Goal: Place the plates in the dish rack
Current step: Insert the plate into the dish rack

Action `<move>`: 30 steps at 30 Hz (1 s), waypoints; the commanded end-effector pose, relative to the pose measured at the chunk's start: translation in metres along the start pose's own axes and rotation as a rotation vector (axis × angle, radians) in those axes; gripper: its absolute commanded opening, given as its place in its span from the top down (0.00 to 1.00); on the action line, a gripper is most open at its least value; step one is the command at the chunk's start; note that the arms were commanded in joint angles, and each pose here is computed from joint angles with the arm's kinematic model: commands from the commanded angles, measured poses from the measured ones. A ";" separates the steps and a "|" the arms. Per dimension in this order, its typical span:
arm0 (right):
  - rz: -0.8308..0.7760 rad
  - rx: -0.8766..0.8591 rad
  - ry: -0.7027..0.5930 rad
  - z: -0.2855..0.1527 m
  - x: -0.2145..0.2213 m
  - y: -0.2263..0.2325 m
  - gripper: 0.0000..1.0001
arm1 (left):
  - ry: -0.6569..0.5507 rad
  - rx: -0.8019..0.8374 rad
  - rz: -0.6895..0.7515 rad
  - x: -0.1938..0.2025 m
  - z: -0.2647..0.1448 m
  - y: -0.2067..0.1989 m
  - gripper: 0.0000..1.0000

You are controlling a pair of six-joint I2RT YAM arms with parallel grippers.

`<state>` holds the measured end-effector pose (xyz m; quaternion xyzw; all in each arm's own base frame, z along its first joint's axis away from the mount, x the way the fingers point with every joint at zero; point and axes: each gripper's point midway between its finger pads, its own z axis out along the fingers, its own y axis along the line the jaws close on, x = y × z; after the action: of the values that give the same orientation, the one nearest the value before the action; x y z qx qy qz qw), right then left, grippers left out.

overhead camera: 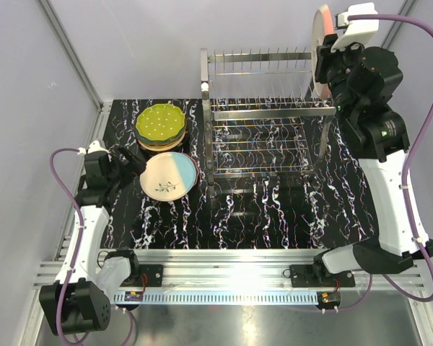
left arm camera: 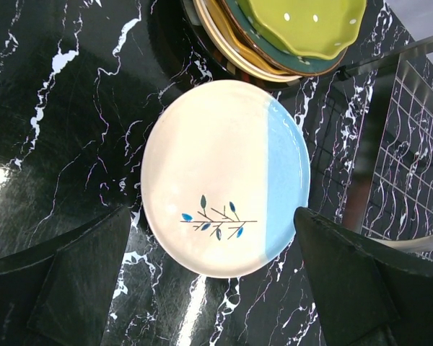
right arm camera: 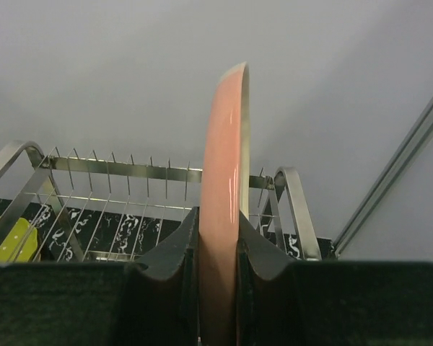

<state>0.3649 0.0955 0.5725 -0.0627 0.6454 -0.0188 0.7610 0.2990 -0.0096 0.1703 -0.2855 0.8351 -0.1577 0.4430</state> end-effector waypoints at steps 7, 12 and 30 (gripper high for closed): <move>0.202 -0.088 -0.224 0.004 -0.062 -0.028 1.00 | -0.003 0.079 0.009 -0.008 0.003 -0.017 0.01; 0.226 -0.104 -0.228 0.017 -0.055 -0.040 1.00 | 0.026 0.096 0.001 -0.003 0.007 -0.020 0.01; 0.230 -0.079 -0.213 0.058 -0.027 -0.069 1.00 | 0.068 0.123 0.001 0.005 0.014 -0.023 0.01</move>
<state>0.4469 0.0405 0.5342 -0.0107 0.6745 0.0968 0.7318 0.3075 -0.0275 0.1602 -0.2644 0.8468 -0.2015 0.4152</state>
